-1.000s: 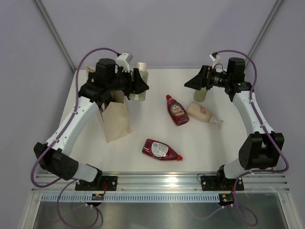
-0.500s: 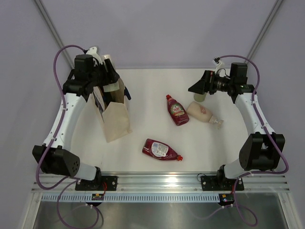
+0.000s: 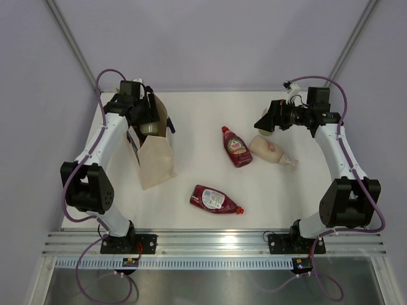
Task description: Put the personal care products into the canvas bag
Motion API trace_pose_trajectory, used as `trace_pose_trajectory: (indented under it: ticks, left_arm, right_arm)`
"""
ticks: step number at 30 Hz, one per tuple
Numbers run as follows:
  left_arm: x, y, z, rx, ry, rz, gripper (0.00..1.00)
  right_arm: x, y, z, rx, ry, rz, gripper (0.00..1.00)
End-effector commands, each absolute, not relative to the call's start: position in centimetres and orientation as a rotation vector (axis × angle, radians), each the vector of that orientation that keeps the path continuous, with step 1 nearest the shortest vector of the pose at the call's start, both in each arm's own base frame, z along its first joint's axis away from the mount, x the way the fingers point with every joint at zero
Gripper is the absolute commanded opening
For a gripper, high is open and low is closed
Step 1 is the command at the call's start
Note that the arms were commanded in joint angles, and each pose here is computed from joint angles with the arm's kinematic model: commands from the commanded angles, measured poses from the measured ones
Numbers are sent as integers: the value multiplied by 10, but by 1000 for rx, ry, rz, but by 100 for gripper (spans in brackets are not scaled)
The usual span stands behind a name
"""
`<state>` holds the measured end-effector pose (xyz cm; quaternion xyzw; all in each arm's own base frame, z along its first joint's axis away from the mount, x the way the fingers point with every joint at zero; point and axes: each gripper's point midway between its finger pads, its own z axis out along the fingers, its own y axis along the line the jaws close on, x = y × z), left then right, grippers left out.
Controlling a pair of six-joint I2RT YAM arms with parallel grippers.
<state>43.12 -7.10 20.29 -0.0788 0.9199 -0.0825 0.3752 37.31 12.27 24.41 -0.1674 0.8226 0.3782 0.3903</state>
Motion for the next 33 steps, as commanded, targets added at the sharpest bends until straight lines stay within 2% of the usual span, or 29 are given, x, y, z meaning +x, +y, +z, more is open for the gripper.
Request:
trace_pose_trajectory:
  ticks: [1,2,3,5,10,16,19,21,25,33]
  left_arm:
    - [455,-60,217,-221,2251,-155,16]
    - [456,-61,211,-223,2266,-157,20]
    - [456,-62,205,-230,2284,-163,32]
    - [458,-65,188,-233,2324,-174,37]
    - [459,-69,177,-247,2341,-200,61]
    - [454,-66,187,-221,2318,-193,80]
    - [451,-63,197,-223,2293,-193,84]
    - [447,-63,209,-217,2260,-213,95]
    - [438,-67,236,-199,2197,-260,98]
    - [405,-89,313,-79,1986,-445,99]
  right_arm:
    - [377,113,266,-513,2023,819,100]
    - [378,113,266,-510,2025,817,99]
    - [380,112,263,-507,2032,816,100]
    - [385,110,256,-492,2048,798,99]
    - [414,88,244,-437,2082,630,99]
    - [445,60,239,-310,2114,444,100]
    - [460,41,231,-172,2138,336,99]
    - [470,27,222,-60,2156,265,99]
    - [487,10,205,14,2162,168,99]
    - [519,22,172,-74,2186,223,99]
